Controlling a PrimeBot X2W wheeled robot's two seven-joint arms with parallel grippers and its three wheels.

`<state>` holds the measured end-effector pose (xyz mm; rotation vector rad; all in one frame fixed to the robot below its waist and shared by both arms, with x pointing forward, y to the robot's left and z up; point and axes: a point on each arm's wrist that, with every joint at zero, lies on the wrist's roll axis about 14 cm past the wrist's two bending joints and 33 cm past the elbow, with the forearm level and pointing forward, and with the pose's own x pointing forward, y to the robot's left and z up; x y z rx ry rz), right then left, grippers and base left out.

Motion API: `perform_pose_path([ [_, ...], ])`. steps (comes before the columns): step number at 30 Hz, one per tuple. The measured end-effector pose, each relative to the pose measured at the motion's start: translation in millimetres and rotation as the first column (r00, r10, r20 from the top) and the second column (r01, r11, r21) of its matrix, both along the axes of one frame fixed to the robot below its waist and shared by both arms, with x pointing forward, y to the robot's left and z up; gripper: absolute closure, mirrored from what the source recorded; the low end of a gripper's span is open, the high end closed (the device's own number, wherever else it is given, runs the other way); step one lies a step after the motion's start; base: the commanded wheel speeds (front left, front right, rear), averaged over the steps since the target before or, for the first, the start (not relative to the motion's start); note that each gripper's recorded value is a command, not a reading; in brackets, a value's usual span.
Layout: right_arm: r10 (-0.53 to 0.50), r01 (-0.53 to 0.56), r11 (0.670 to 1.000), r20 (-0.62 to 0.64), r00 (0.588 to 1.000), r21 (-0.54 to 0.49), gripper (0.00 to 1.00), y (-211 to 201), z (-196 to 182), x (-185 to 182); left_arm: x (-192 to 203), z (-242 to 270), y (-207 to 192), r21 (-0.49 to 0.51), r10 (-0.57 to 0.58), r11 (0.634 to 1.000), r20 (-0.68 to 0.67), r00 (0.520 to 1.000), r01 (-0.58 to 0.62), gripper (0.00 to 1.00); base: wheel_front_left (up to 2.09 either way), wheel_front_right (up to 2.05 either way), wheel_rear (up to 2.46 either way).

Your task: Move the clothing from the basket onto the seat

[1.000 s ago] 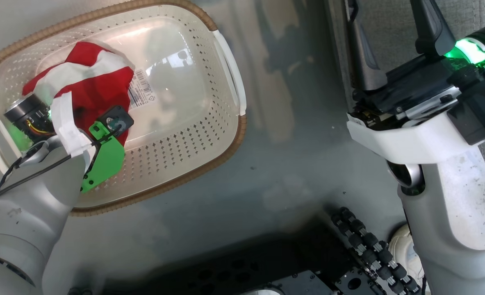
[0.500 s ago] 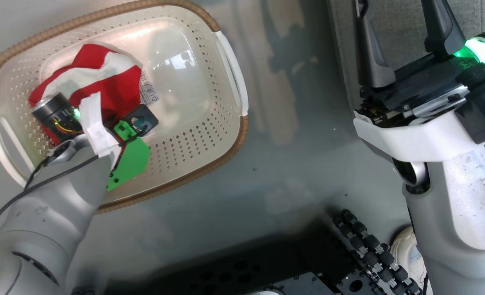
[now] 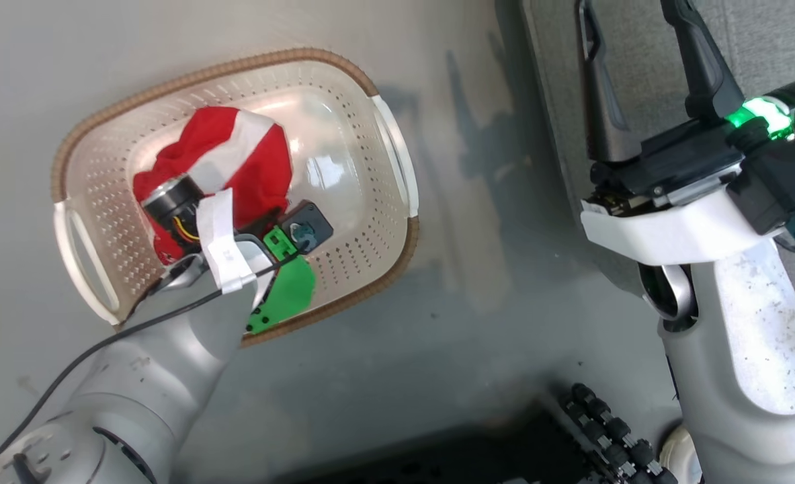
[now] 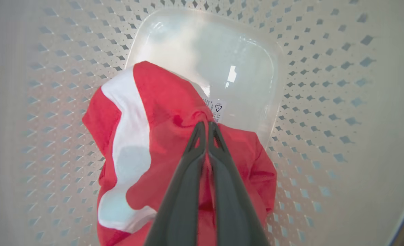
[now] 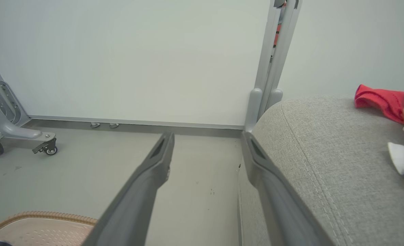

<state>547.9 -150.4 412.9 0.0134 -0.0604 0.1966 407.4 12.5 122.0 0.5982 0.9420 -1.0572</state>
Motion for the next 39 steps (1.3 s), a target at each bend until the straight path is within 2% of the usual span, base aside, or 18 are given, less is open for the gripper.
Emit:
perform_pose_path([
  [9, -0.003, 0.003, 1.0, 0.023, 1.0, 0.019, 0.0, 3, 29, -14, 32, 58, 5, -0.127, 0.087, 0.989, 0.112, 0.99, -0.072, 1.0, 0.0, 0.0, 0.0],
  [22, 0.01, -0.013, 0.999, 0.079, 0.997, 0.042, 0.0, 14, 73, -36, 39, 141, -7, -0.283, 0.211, 0.948, 0.227, 0.951, -0.143, 1.0, 0.0, 0.0, 0.0],
  [30, 0.021, -0.027, 0.998, 0.1, 0.995, 0.056, 0.0, 21, 91, -50, 51, 206, -24, -0.447, 0.325, 0.879, 0.301, 0.897, -0.168, 1.0, 0.0, 0.0, 0.0],
  [39, 0.025, -0.033, 0.997, 0.116, 0.993, 0.064, 0.0, 24, 108, -70, 63, 287, -23, -0.617, 0.456, 0.771, 0.365, 0.812, -0.156, 1.0, 0.0, 0.0, 0.0],
])
